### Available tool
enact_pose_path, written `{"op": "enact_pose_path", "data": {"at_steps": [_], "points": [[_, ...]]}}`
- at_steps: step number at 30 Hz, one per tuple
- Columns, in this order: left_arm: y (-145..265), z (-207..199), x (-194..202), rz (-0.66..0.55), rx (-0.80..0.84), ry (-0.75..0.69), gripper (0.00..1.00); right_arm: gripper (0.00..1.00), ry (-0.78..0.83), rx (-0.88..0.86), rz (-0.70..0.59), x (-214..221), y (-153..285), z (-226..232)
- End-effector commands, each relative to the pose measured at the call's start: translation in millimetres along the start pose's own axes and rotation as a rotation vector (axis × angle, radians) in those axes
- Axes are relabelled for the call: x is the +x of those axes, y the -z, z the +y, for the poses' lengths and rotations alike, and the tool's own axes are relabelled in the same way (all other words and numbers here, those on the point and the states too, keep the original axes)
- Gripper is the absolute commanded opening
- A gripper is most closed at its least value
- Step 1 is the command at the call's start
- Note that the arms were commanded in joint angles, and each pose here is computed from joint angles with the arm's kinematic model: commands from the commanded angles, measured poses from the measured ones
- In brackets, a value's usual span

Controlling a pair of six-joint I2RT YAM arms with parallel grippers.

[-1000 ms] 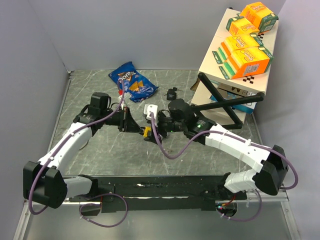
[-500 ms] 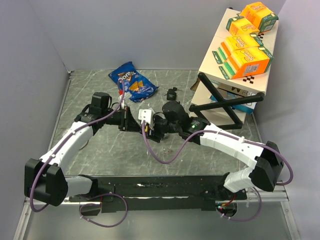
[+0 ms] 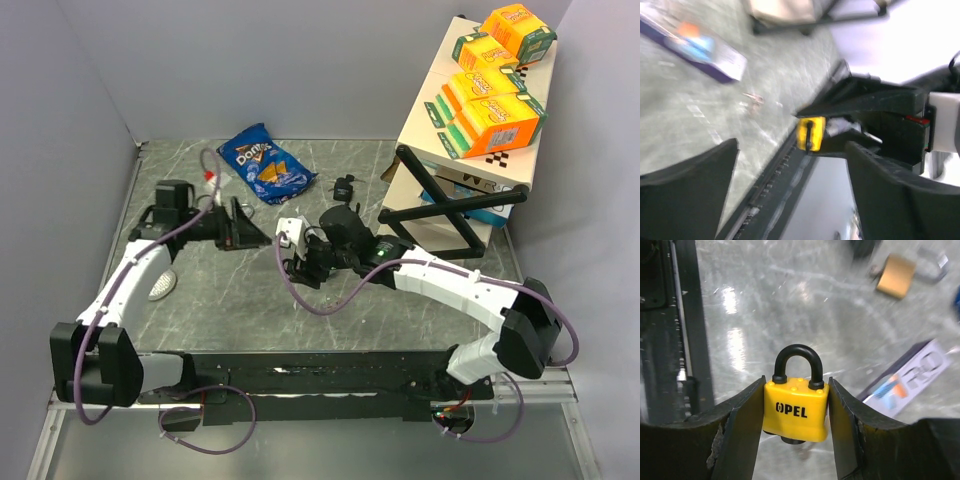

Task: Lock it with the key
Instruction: Place the lock at the center of the board.

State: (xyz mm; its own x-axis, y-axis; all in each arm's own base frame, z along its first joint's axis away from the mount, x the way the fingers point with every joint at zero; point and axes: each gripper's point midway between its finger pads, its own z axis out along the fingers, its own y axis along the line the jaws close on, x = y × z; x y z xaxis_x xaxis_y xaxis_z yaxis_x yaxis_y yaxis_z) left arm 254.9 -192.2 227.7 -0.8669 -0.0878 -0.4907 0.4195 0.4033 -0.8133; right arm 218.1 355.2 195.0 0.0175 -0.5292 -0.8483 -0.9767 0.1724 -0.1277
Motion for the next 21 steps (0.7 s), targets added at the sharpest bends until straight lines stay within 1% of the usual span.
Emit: {"op": "enact_pose_path", "data": {"at_steps": [1,2,4,5,7,8,9,13,16,21], "points": [[32,9,-37,-0.140,-0.104,-0.068,0.96,0.00,-0.216,-0.007,0.035,15,-12,8],[48,21,-51,-0.215,-0.185,-0.076,0.96,0.00,-0.286,-0.006,0.048,21,-16,11],[66,27,-67,-0.294,-0.259,-0.109,0.96,0.00,-0.354,-0.023,0.097,34,-27,18],[76,29,-79,-0.359,-0.328,-0.134,0.96,0.00,-0.366,-0.011,0.121,36,-32,20],[90,35,-92,-0.430,-0.421,-0.125,0.96,0.00,-0.427,0.000,0.205,59,-45,24],[103,41,-102,-0.486,-0.513,-0.129,0.96,0.00,-0.442,0.011,0.224,65,-49,25],[109,43,-107,-0.517,-0.547,-0.119,0.96,0.00,-0.443,0.038,0.229,70,-53,21],[120,48,-111,-0.547,-0.609,-0.142,0.96,0.00,-0.484,0.101,0.283,91,-60,23],[115,43,-106,-0.514,-0.559,-0.183,0.96,0.00,-0.532,0.122,0.327,105,-69,28],[110,43,-98,-0.483,-0.524,-0.178,0.96,0.00,-0.562,0.175,0.380,123,-78,27]]}}
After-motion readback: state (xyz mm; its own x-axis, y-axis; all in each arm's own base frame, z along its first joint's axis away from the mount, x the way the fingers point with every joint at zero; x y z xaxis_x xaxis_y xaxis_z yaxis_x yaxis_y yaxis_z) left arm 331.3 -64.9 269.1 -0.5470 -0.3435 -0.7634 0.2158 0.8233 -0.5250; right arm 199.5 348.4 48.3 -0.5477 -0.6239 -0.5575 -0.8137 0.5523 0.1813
